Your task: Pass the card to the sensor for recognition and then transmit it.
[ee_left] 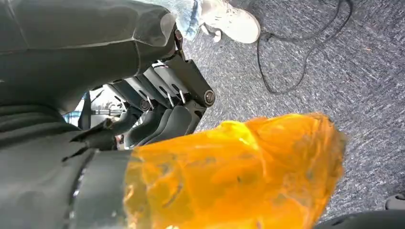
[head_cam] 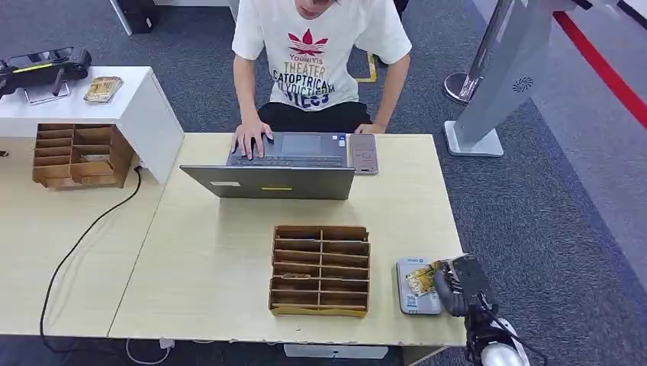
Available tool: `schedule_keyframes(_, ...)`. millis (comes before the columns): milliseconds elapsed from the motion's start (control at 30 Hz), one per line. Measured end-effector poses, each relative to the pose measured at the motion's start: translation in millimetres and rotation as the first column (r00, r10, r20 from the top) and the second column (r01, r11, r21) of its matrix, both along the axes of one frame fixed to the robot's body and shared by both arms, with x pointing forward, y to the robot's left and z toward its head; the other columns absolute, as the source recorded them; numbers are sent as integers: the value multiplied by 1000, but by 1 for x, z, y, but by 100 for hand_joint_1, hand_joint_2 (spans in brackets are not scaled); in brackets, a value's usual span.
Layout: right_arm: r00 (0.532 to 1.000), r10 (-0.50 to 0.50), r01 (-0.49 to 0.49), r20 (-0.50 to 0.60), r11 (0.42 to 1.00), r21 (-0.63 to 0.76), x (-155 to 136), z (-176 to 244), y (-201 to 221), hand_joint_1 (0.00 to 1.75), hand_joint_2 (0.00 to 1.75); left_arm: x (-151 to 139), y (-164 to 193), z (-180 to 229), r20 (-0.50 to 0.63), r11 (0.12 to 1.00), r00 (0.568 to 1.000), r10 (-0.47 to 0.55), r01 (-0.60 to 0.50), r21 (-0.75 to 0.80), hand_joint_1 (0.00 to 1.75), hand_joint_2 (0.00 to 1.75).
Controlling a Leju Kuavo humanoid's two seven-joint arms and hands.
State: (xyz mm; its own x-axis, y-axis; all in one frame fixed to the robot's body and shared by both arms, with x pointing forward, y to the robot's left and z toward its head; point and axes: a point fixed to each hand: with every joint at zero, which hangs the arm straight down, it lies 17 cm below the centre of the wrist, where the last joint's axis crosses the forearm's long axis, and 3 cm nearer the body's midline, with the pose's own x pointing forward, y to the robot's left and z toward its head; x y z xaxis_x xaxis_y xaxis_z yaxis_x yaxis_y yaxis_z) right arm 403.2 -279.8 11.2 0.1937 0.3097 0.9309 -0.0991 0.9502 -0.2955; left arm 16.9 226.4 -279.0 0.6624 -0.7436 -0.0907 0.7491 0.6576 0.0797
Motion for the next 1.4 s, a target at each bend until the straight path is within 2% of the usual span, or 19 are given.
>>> schedule_keyframes(467,1000,27,-27,3,995,-94,6,2,8,175,175,-1,0,0,-3,1000,1000,6,-6,-1,175,0)
schedule_keyframes(1400,999,41,-43,-11,949,-312,19,-1,7,175,175,-2,-6,1,-8,1000,1000,13,-13,-11,175,0)
